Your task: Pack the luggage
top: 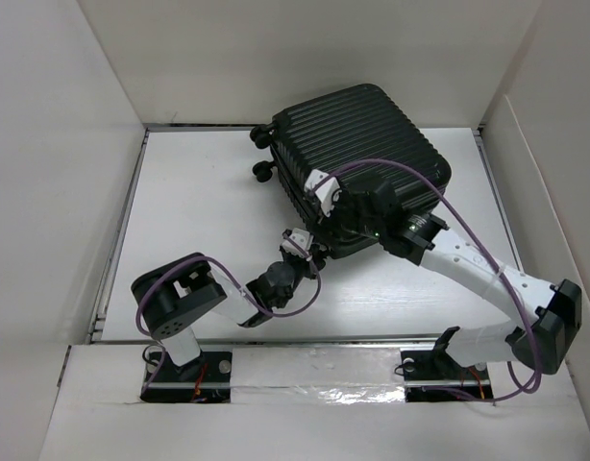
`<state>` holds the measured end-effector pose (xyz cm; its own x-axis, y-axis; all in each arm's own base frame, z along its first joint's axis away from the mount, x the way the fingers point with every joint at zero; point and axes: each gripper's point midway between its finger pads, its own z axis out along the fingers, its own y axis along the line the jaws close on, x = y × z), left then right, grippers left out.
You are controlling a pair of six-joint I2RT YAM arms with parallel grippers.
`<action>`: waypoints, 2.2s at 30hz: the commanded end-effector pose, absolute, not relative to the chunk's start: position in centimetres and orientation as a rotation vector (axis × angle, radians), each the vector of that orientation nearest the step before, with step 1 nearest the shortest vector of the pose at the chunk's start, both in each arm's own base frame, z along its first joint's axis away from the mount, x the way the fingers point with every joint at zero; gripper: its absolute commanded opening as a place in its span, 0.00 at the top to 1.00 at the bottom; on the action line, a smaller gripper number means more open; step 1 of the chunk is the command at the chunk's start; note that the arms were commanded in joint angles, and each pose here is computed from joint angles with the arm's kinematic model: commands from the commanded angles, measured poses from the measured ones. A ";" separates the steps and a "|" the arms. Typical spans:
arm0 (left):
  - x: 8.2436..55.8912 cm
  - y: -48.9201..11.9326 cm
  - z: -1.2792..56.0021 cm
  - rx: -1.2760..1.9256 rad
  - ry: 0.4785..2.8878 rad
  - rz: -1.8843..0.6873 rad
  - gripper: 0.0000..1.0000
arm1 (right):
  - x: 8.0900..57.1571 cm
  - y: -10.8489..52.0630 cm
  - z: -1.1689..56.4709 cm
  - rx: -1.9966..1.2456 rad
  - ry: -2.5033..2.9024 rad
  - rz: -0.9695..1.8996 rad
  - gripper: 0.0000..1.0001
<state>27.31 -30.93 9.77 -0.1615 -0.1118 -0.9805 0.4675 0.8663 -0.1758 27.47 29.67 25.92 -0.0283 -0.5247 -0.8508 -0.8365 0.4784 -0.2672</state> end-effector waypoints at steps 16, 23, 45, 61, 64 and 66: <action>27.2 -35.4 23.7 0.093 1.215 -0.965 0.66 | 28.0 25.8 28.9 -0.914 1.607 0.466 0.34; 29.7 -34.0 24.2 -0.055 1.192 -0.840 0.87 | 26.7 26.6 28.8 -0.950 1.595 0.550 0.37; 30.4 -29.2 26.0 -0.105 1.115 -0.815 1.00 | 29.6 25.8 26.3 -1.102 1.670 0.322 0.36; 31.8 -24.7 24.5 -0.135 1.132 -0.743 1.00 | 32.7 31.3 25.6 -1.424 1.596 0.260 0.22; 31.9 -24.7 24.7 -0.124 1.130 -0.748 1.00 | 33.5 32.6 22.8 -1.540 1.623 0.293 0.19; 32.2 -24.0 24.8 -0.134 1.125 -0.741 1.00 | 33.1 33.4 22.4 -1.619 1.630 0.345 0.19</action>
<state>31.89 -26.63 9.84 -0.1669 -0.1736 -0.9706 0.3835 0.8955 -0.2261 34.01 32.70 23.93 0.1066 -0.6784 -0.7270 -0.8851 0.2684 -0.3802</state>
